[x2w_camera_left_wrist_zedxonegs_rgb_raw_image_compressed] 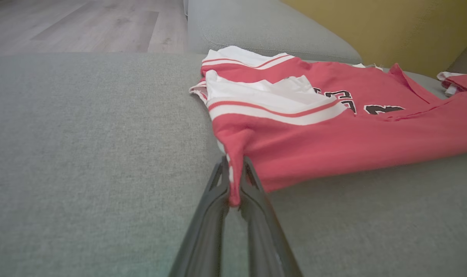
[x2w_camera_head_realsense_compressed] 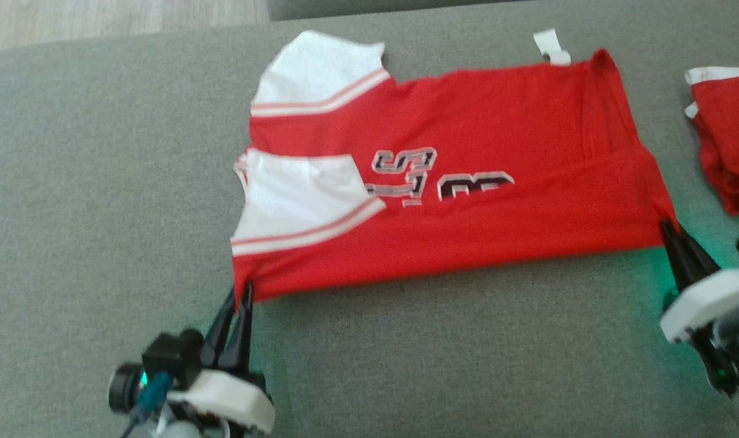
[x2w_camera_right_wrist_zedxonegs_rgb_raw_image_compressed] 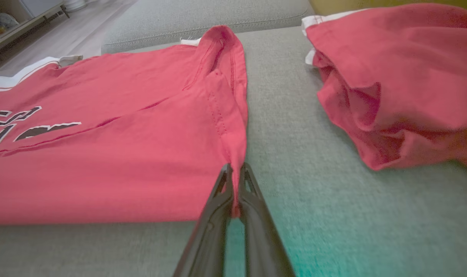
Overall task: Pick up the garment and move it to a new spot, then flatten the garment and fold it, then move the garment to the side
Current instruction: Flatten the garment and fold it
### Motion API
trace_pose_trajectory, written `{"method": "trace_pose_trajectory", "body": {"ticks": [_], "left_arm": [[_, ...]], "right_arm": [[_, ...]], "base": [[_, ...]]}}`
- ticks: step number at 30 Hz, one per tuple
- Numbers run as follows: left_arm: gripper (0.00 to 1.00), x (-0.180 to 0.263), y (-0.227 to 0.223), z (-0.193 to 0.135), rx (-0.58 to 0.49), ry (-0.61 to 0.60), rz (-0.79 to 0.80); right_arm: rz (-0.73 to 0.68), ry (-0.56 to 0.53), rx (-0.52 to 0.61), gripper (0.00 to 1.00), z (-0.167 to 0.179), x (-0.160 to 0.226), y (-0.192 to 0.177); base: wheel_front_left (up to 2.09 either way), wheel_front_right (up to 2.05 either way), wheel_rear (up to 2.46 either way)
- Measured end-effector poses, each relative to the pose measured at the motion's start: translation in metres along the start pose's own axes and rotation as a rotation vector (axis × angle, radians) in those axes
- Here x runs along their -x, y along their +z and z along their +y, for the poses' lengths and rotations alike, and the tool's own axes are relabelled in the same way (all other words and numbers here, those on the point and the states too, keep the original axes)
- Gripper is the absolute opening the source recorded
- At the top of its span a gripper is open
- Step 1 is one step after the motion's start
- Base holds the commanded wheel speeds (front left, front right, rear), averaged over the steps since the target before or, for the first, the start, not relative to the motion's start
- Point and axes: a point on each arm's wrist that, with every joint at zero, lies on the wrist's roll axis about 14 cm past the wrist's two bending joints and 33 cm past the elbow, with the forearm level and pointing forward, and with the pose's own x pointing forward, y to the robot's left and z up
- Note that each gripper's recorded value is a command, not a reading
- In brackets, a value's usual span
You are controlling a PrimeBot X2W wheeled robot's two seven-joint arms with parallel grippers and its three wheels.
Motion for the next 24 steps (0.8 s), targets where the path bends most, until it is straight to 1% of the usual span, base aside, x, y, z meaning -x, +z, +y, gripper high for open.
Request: {"method": "trace_pose_trajectory", "body": {"ticks": [7, 11, 12, 13, 14, 15, 16, 19, 23, 24], "left_arm": [[0.00, 0.026, -0.018, -0.011, 0.038, -0.014, 0.049], [0.00, 0.033, -0.030, -0.017, 0.060, -0.023, 0.090], [0.00, 0.033, -0.033, -0.017, 0.060, -0.025, 0.102], [0.08, 0.033, -0.035, -0.017, 0.059, -0.025, 0.108], [0.27, 0.033, -0.038, -0.017, 0.059, -0.025, 0.122], [0.80, 0.033, -0.041, -0.016, 0.059, -0.022, 0.136], [1.00, 0.033, -0.045, -0.015, 0.055, -0.018, 0.148], [1.00, 0.031, -0.046, -0.014, 0.047, -0.017, 0.155], [1.00, 0.013, -0.023, -0.014, -0.001, -0.047, 0.098], [1.00, 0.013, -0.023, -0.014, -0.001, -0.047, 0.098]], "right_arm": [[0.025, -0.016, -0.005, 0.00, -0.011, 0.029, -0.021], [0.017, -0.033, -0.011, 0.00, -0.016, 0.038, -0.022], [0.016, -0.035, -0.008, 0.13, -0.017, 0.039, -0.022], [0.015, -0.037, -0.007, 0.44, -0.017, 0.039, -0.021], [0.013, -0.040, -0.008, 1.00, -0.017, 0.038, -0.019], [0.008, -0.042, -0.007, 1.00, -0.017, 0.038, -0.017], [0.002, -0.046, -0.005, 1.00, -0.018, 0.038, -0.016], [-0.014, -0.050, -0.006, 1.00, -0.019, 0.039, -0.011], [-0.064, -0.052, -0.002, 1.00, -0.019, 0.037, 0.005], [-0.064, -0.052, -0.002, 1.00, -0.019, 0.037, 0.005]], "base": [[0.00, 0.00, 0.00], [0.00, 0.00, 0.00], [0.00, 0.00, 0.00], [0.00, 0.00, 0.00], [0.00, 0.00, 0.00], [0.00, 0.00, 0.00], [0.00, 0.00, 0.00], [0.00, 0.00, 0.00], [0.00, 0.00, 0.00], [0.00, 0.00, 0.00]]}}
